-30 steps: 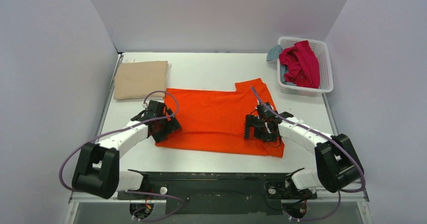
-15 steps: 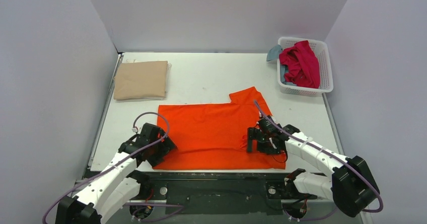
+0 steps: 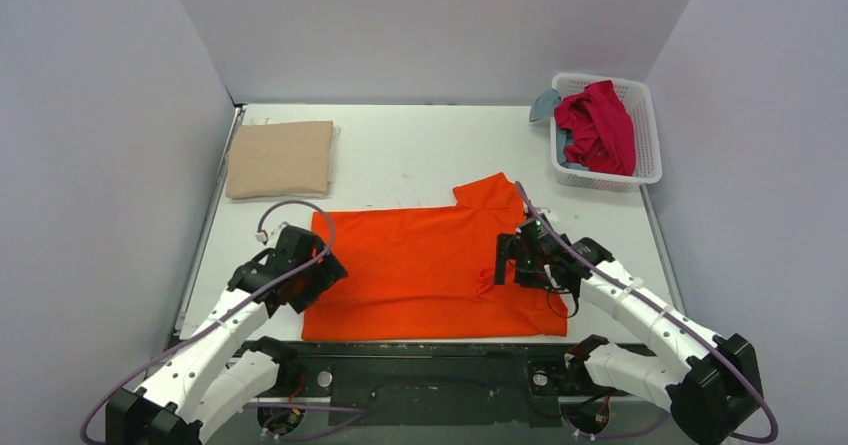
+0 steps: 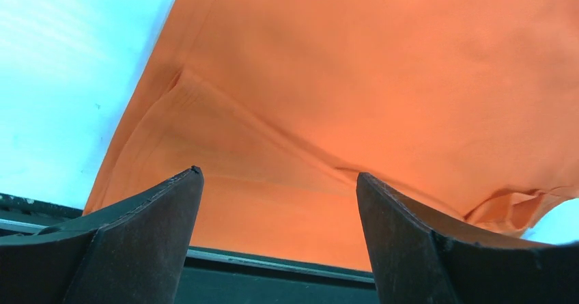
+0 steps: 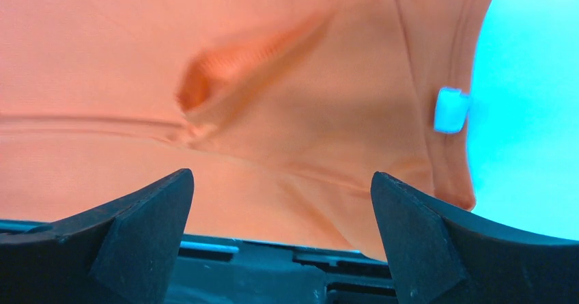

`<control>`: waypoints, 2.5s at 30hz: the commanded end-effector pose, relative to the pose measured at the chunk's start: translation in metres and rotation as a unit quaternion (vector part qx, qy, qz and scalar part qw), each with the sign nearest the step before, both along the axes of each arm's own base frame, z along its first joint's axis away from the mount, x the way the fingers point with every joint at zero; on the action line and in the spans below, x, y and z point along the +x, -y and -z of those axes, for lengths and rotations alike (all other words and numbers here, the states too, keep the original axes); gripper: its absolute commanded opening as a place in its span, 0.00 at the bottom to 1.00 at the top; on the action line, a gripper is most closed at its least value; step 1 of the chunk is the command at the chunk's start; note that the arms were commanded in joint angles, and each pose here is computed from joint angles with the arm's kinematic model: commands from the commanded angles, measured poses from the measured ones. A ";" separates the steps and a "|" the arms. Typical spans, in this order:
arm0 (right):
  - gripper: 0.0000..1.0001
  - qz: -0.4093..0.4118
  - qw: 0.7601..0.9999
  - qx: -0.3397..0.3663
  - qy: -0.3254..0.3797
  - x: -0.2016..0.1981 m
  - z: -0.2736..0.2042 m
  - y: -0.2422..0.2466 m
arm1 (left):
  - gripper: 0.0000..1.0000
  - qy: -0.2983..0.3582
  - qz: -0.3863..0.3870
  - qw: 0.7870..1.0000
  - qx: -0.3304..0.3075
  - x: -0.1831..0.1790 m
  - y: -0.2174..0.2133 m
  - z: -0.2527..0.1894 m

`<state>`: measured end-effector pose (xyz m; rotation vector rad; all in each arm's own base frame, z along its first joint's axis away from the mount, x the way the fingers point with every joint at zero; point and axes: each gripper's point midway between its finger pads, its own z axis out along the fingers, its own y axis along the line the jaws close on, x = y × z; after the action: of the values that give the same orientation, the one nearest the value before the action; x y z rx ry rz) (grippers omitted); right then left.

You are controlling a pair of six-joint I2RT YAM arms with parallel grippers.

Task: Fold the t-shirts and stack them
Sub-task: Fold the flattened tshirt in 1/3 of the way, then grab the side of the flattened tshirt furthest away from the robot with both arms

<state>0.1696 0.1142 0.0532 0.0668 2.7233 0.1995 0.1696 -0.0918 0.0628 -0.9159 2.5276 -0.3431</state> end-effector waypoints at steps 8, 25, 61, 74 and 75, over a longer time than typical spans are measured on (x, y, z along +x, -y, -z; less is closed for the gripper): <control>1.00 0.095 0.988 -0.003 0.121 0.145 -0.099 -0.004 | 0.94 0.104 -0.028 0.992 0.061 0.127 -0.027 -0.064; 0.93 0.108 0.981 -0.109 0.115 0.341 -0.053 -0.012 | 0.74 0.030 -0.062 0.996 0.066 0.239 -0.076 0.000; 0.49 0.097 0.982 -0.161 -0.006 0.302 0.040 -0.006 | 0.00 0.009 -0.019 0.999 0.042 0.232 -0.063 0.033; 0.00 0.095 0.981 -0.147 0.088 0.320 -0.032 -0.011 | 0.00 0.059 -0.009 0.998 0.021 0.235 -0.045 0.001; 0.00 0.088 0.982 -0.145 0.085 0.314 -0.029 -0.012 | 0.00 0.065 -0.009 0.998 0.023 0.233 -0.044 -0.003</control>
<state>0.4926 0.1310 0.0224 0.2257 2.6204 -0.2376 0.3916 -0.0340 0.0267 -0.9447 2.5037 -0.2389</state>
